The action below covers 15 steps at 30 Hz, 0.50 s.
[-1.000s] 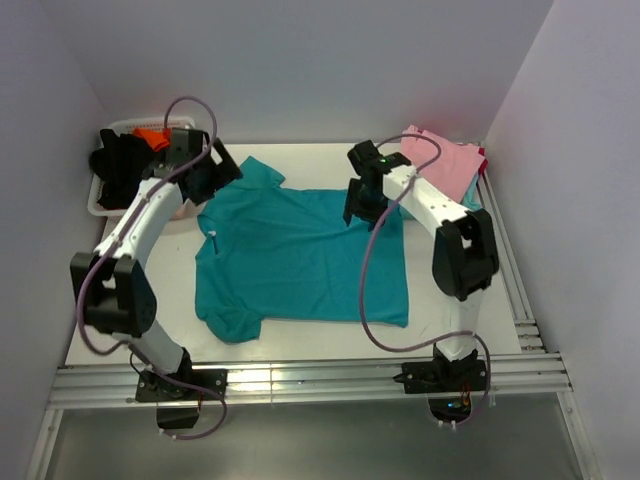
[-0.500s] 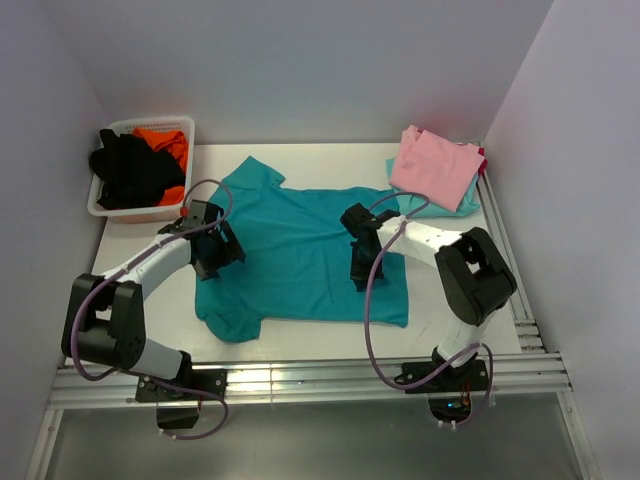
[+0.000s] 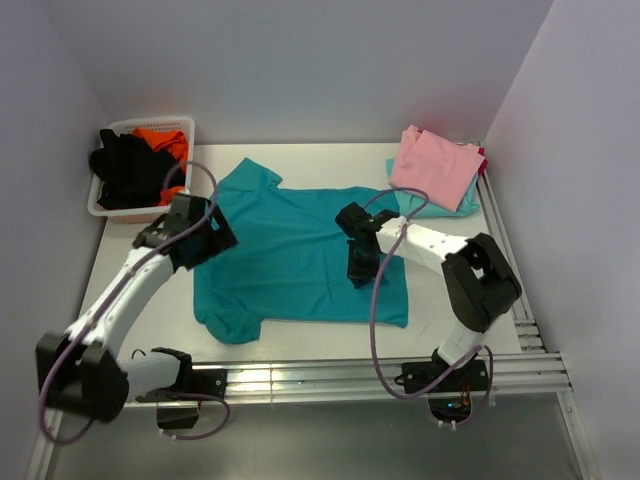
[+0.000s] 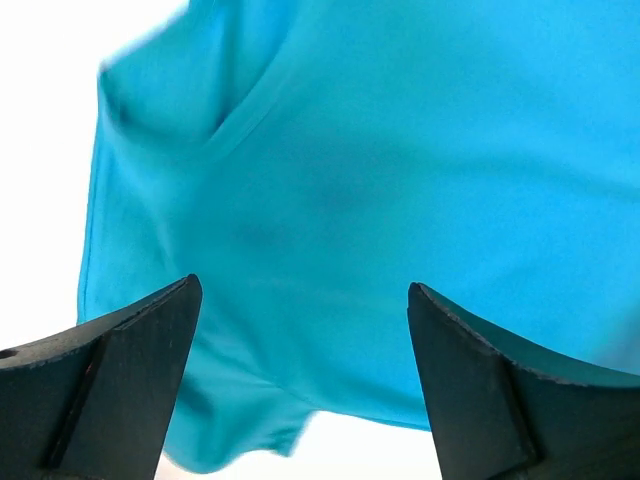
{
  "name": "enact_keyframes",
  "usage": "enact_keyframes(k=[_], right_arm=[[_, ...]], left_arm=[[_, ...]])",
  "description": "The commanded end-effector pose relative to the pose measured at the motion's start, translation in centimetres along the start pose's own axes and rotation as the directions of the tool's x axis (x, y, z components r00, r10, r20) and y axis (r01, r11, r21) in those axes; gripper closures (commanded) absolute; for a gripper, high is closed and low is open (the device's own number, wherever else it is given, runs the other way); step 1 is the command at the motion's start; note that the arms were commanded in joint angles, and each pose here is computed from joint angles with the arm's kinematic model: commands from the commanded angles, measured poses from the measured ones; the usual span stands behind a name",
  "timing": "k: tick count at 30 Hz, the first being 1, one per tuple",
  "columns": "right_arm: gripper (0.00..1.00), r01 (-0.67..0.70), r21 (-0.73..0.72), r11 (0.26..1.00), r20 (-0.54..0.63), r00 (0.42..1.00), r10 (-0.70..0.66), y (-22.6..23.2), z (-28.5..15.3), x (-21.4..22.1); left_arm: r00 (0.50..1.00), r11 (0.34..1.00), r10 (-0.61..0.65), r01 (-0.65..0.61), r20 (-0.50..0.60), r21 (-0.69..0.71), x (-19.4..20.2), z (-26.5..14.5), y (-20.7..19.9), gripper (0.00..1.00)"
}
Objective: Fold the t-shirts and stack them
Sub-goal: Flatten the tshirt out
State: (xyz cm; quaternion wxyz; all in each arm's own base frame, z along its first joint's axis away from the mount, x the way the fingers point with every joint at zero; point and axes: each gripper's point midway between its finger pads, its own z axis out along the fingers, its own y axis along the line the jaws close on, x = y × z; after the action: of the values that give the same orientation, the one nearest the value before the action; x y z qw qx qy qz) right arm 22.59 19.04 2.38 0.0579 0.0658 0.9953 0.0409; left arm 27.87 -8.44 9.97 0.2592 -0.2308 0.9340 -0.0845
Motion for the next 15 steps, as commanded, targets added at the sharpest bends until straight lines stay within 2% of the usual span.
enact_keyframes(k=[1, 2, 3, 5, 6, 7, 8, 9, 10, 12, 13, 15], right_arm=[[1.00, 0.005, -0.038, 0.999, 0.194, 0.981, 0.003, 1.3, -6.7, -3.0], [1.00, 0.008, -0.054, 0.998, 0.239, 0.971, 0.005, 1.8, -8.4, -3.7], [1.00, 0.012, -0.026, 1.000, 0.286, 0.958, -0.004, 1.2, -9.9, -3.8], [0.96, 0.035, -0.019, 0.999, 0.328, 0.944, -0.027, 1.1, -11.1, -3.7], [0.96, 0.040, 0.001, 0.999, 0.343, 0.939, -0.038, 0.5, -11.7, -3.2], [0.96, 0.029, 0.013, 1.000, 0.340, 0.940, -0.031, 0.1, -11.7, -2.9], [0.96, 0.021, 0.034, 0.999, 0.325, 0.945, -0.031, -0.6, -11.5, -2.4], [0.96, 0.019, 0.045, 0.999, 0.308, 0.951, -0.032, -1.3, -11.7, -1.7], [0.97, 0.026, 0.028, 0.999, 0.288, 0.957, -0.033, -1.3, -11.8, -1.0], [0.93, 0.027, -0.003, 1.000, 0.293, 0.956, -0.025, -1.9, -12.4, 0.2], [0.83, 0.022, -0.010, 1.000, 0.277, 0.961, -0.018, -2.4, -11.9, 1.1], [0.65, 0.011, -0.038, 0.999, 0.290, 0.957, 0.000, -3.0, -12.5, 1.8]], left_arm=[[0.957, 0.992, -0.003, -0.034, 0.291, 0.124, -6.6, -9.3, -2.5, 0.08], [0.943, 0.990, -0.008, -0.040, 0.334, 0.136, -7.1, -10.6, -2.4, 0.01], [0.909, 0.982, -0.035, -0.046, 0.415, 0.183, -8.1, -12.9, -2.5, 0.01], [0.902, 0.986, -0.098, 0.030, 0.421, 0.165, -6.9, -11.6, -0.7, 0.00], [0.917, 0.980, -0.111, 0.037, 0.383, 0.198, -5.7, -10.8, -0.9, 0.01], [0.942, 0.976, -0.081, 0.009, 0.327, 0.217, -4.4, -9.5, -1.3, 0.07], [0.964, 0.979, -0.074, 0.021, 0.255, 0.202, -3.1, -8.6, -1.2, 0.17], [0.985, 0.983, -0.066, 0.037, 0.157, 0.177, -2.0, -7.6, -1.5, 0.23], [0.997, 0.995, -0.050, 0.045, 0.058, 0.088, 0.2, -7.1, 0.2, 0.28], [0.998, 0.997, -0.057, 0.057, -0.009, -0.043, 2.4, -6.5, 2.4, 0.33], [0.996, 0.994, -0.057, 0.051, -0.062, -0.098, 4.2, -7.0, 4.0, 0.33], [0.993, 0.995, -0.085, 0.081, -0.077, -0.060, 6.3, -7.8, 4.9, 0.32]])
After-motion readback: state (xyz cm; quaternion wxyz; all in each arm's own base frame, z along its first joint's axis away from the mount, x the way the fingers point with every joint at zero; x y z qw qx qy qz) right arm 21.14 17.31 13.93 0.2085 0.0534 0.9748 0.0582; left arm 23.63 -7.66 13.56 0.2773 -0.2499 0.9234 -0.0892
